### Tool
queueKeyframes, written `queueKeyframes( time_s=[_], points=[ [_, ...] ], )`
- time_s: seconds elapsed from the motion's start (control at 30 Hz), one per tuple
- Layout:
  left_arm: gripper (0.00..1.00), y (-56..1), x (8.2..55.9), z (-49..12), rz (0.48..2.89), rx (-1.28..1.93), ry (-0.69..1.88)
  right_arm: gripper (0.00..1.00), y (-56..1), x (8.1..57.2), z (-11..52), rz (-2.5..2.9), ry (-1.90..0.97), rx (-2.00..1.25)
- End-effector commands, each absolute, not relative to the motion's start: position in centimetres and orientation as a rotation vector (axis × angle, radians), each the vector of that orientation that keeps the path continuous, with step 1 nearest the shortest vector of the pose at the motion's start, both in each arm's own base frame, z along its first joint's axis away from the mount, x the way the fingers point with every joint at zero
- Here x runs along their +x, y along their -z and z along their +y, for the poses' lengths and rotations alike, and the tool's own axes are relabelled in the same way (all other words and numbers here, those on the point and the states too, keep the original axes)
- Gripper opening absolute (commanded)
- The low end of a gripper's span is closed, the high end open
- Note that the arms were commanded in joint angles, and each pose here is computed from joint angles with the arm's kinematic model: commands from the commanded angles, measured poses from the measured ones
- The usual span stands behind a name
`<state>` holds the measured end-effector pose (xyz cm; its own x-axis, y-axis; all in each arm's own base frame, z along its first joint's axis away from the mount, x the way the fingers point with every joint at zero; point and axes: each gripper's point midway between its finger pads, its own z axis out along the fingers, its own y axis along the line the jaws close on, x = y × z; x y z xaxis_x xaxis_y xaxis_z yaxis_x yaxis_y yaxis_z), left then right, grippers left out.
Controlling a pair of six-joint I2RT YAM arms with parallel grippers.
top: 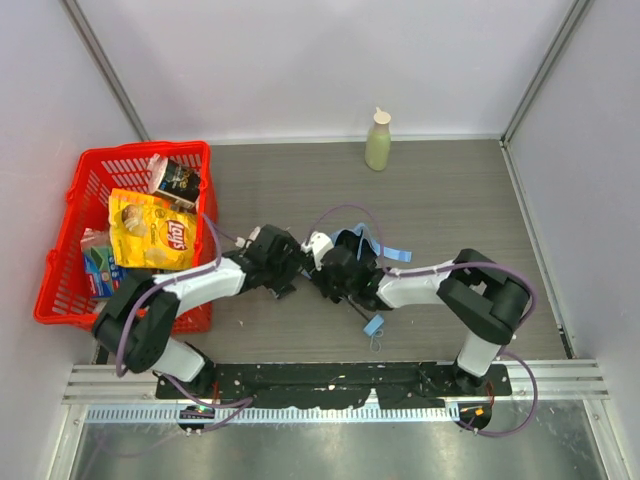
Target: Put away the umbrella
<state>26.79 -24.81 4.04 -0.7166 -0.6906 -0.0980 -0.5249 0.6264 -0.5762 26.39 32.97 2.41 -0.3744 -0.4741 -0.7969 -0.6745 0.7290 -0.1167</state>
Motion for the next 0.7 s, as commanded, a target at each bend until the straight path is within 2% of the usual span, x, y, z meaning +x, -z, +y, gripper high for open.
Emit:
queueKeyframes(
  time_s=[0.0, 0.2, 0.4, 0.53, 0.67],
  points=[
    [1.0, -3.2, 25.6, -21.1, 2.492, -0.878, 0.591, 0.01, 1.2, 22.4, 31.1, 2.287, -0.703, -0.99],
    [1.0, -3.4, 26.1, -22.2, 2.435, -0.76, 0.704, 0.01, -1.3, 21.5, 31.8, 2.277, -1.207, -0.945],
    [1.0, -2.6, 26.7, -23.3, 2.41, -0.685, 0.745, 0.01, -1.3, 21.2, 32.3, 2.312, -1.413, -0.962],
    [0.91, -1.5, 26.9, -23.0, 2.385, -0.709, 0.739, 0.01, -1.6, 21.1, 32.3, 2.302, -1.529, -0.935],
    [0.69, -1.3, 27.6, -23.8, 2.348, -0.729, 0.79, 0.01, -1.1, 21.2, 32.3, 2.326, -1.567, -0.926]
  ],
)
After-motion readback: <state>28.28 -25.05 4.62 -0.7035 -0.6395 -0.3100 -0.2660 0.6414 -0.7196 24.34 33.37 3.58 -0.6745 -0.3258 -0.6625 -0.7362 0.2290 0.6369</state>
